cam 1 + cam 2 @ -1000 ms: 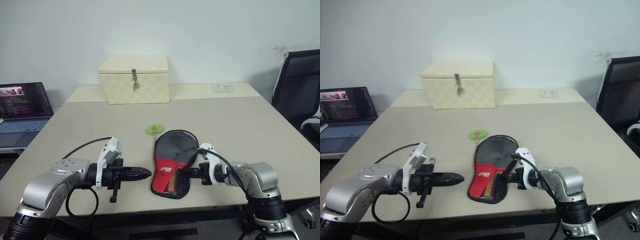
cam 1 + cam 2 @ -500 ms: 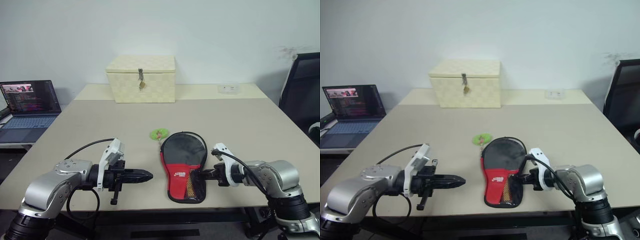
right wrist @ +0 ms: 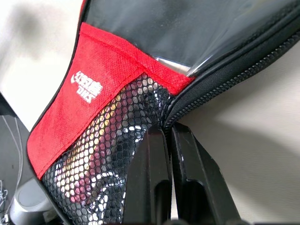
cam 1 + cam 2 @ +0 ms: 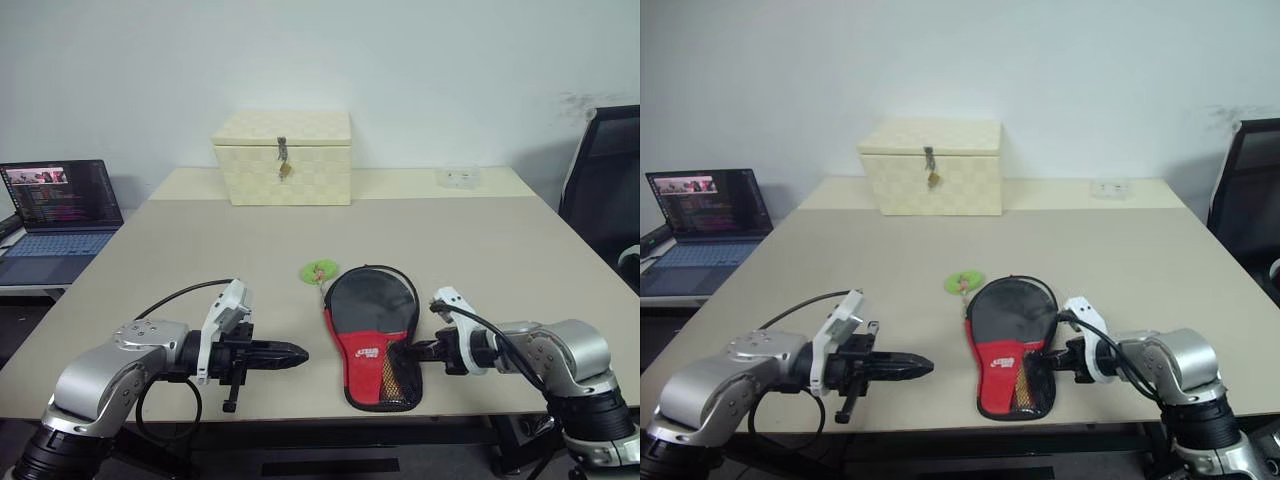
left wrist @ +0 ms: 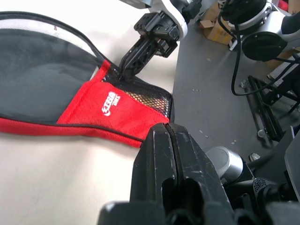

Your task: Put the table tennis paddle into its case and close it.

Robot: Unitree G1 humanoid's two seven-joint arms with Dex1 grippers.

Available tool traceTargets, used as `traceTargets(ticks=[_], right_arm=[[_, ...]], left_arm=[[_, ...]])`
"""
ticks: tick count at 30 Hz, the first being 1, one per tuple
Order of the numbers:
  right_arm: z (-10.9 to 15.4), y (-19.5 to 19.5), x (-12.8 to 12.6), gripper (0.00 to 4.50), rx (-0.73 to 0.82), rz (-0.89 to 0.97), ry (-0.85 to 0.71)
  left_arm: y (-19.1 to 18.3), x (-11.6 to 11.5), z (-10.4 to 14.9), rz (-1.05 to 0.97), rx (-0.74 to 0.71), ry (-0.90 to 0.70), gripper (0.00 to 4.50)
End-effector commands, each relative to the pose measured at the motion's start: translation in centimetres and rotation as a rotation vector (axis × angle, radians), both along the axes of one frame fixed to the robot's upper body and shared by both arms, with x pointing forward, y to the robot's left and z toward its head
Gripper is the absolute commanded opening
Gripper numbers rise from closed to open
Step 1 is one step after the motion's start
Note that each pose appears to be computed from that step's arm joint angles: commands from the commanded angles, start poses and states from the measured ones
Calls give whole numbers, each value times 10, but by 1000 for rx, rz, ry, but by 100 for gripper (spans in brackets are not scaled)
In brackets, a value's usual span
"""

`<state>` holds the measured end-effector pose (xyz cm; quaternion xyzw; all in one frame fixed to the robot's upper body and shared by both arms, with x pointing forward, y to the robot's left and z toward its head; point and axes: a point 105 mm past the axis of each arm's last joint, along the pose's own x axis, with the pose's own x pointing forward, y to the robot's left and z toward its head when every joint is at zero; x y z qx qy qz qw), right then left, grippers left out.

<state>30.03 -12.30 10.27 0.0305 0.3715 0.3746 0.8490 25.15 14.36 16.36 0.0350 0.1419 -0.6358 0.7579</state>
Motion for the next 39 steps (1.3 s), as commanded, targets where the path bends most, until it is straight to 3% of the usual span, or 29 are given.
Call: traceTargets(ticks=[1, 9, 12, 17, 23, 27, 31, 34, 36, 39], right_arm=[[4, 6, -10, 2, 26, 36, 4], [2, 6, -11, 2, 20, 21, 0], [2, 3, -7, 69, 17, -14, -8], [13, -6, -4, 244, -39, -7, -117], [56, -14, -4, 448, -113, 137, -379], [89, 9, -2, 448, 151, 180, -436], [78, 32, 8, 448, 207, 156, -411], [48, 42, 23, 450, 103, 94, -404], [24, 40, 32, 450, -82, 94, -458], [18, 44, 36, 450, -114, 85, -479]], left_arm=[[-1, 0, 6, -16, -5, -35, 0], [-2, 1, 6, -16, -9, -42, 0], [-3, 2, 6, -14, -11, -47, 0], [-2, 3, 6, 1, -16, -54, 0], [0, 9, 4, 60, -30, -48, 0], [1, 18, 4, 100, -37, -33, 0], [6, 38, -1, 188, 6, -46, 0], [9, 59, -6, 273, 62, -133, 61], [9, 70, -10, 305, 89, -176, 128], [9, 85, -14, 349, 110, -219, 232]])
